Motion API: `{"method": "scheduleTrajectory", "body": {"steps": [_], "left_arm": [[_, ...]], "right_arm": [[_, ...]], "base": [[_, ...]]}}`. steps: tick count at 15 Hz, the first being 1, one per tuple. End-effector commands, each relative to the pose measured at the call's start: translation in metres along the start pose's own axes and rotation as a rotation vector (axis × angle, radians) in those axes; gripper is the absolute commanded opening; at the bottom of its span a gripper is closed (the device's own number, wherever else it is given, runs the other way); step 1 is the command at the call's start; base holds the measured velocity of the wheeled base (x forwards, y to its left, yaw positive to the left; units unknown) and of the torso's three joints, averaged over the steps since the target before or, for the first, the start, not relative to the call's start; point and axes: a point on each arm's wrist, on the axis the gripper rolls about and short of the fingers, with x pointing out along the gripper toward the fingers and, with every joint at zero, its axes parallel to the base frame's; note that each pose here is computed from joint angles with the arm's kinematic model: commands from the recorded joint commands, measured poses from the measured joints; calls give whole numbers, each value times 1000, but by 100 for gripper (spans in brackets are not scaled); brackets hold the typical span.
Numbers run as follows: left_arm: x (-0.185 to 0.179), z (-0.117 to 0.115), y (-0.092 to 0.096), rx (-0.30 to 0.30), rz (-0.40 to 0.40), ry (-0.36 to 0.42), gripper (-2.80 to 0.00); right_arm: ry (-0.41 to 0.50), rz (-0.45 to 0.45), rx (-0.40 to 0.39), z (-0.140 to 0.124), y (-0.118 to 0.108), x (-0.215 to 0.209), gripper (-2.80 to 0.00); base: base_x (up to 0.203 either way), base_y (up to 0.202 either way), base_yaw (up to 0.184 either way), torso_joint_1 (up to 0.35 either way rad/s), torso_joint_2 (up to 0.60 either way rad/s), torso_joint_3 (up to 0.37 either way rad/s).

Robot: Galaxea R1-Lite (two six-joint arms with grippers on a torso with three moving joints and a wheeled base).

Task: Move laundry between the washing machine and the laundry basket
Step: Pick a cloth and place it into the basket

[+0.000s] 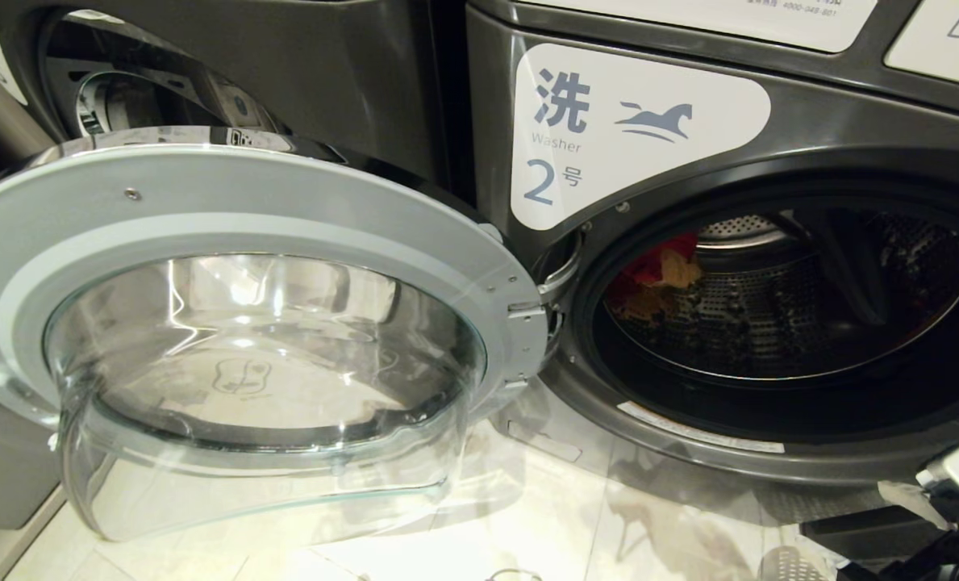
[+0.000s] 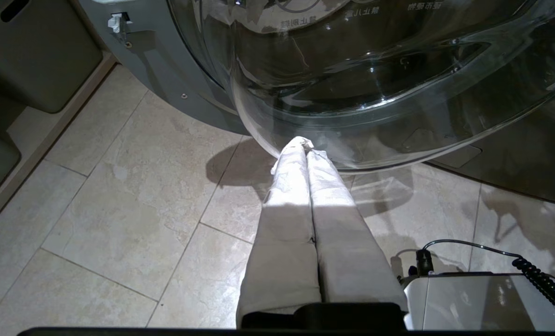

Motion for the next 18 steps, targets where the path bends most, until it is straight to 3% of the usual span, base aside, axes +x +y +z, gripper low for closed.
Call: {"method": "scheduleTrajectory", "body": {"steps": [1,8,14,18], "left_arm": [[0,0,0,0,0,1,-280],[0,0,0,0,0,1,-280],[0,0,0,0,0,1,-280],[0,0,0,0,0,1,-280]], "right_arm": [[-35,-4,4,0,-1,-6,0],[-72,22,5,-6,0,-22,0],[-147,17,-13,-35,5,-35,0],[-138,35,-42,-39,6,-38,0]], "base": [[0,0,0,0,0,0],[0,0,0,0,0,0],[0,0,0,0,0,0],[0,0,0,0,0,0]]}}
